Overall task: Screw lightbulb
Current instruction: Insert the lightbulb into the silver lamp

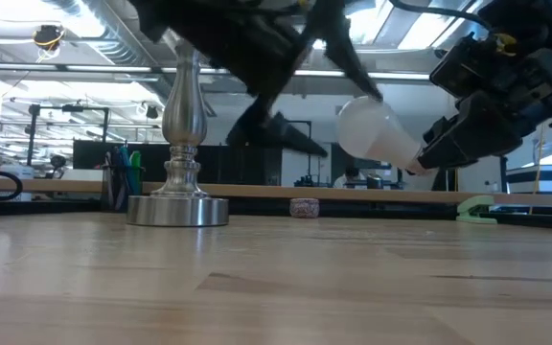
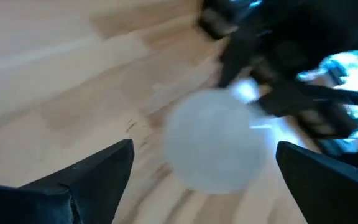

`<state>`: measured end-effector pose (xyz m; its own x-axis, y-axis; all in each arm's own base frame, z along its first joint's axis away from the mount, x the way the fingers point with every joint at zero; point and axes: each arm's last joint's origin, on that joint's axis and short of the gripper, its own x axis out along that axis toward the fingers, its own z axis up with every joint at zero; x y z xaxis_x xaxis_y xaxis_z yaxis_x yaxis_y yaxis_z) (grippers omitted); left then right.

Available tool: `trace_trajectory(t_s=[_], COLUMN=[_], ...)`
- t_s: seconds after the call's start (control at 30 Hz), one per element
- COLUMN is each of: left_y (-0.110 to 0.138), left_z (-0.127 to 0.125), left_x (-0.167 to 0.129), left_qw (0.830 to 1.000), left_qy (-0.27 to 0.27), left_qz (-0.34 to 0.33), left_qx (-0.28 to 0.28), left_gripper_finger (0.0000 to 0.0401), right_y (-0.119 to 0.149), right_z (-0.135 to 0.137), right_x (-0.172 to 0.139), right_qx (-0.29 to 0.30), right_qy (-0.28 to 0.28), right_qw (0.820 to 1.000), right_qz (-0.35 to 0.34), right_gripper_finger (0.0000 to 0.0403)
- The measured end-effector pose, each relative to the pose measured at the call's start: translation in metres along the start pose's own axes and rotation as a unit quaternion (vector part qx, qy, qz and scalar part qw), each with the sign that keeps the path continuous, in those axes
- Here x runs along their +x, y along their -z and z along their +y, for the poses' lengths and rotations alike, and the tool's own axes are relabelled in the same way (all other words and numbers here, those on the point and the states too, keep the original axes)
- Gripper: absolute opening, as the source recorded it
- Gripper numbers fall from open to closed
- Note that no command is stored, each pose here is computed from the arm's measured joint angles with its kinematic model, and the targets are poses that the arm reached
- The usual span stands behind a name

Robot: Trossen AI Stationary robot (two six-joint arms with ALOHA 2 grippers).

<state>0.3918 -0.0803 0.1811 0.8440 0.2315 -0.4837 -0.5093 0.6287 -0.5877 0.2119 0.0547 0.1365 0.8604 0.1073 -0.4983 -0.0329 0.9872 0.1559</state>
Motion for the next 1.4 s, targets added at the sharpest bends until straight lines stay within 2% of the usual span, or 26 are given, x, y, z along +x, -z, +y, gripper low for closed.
trace_trajectory(t_s=[0.13, 0.3, 0.53, 0.83, 1.13, 1.4], left_y=[0.004, 0.005, 0.004, -0.006, -0.02, -0.023], left_z=[0.002, -0.001, -0.002, -0.014, -0.002, 0.001], left_x=[0.008, 0.012, 0.011, 0.009, 0.017, 0.02], left_qw=[1.0, 0.999, 0.999, 0.994, 0.997, 0.994], left_qy=[0.009, 0.036, 0.043, 0.102, 0.067, 0.112], left_qz=[0.0, 0.001, -0.002, -0.045, -0.043, 0.019], left_qx=[-0.015, -0.008, 0.002, 0.011, 0.011, 0.006], left_gripper_finger=[0.0382, 0.0382, 0.0382, 0.0382, 0.0382, 0.0382], right_y=[-0.001, -0.005, -0.005, -0.005, -0.005, -0.005], right_z=[0.001, 0.003, 0.003, 0.003, 0.003, 0.003], right_x=[0.0, 0.0, 0.0, 0.0, 0.0, 0.0], right_qx=[-0.001, -0.006, -0.009, -0.009, -0.009, -0.009], right_qy=[-0.01, -0.03, -0.032, -0.039, -0.039, -0.039], right_qw=[1.0, 0.999, 0.999, 0.999, 0.999, 0.999], right_qz=[-0.005, -0.024, -0.019, -0.02, -0.019, -0.019], right_gripper_finger=[0.0102, 0.0102, 0.0102, 0.0102, 0.0102, 0.0102])
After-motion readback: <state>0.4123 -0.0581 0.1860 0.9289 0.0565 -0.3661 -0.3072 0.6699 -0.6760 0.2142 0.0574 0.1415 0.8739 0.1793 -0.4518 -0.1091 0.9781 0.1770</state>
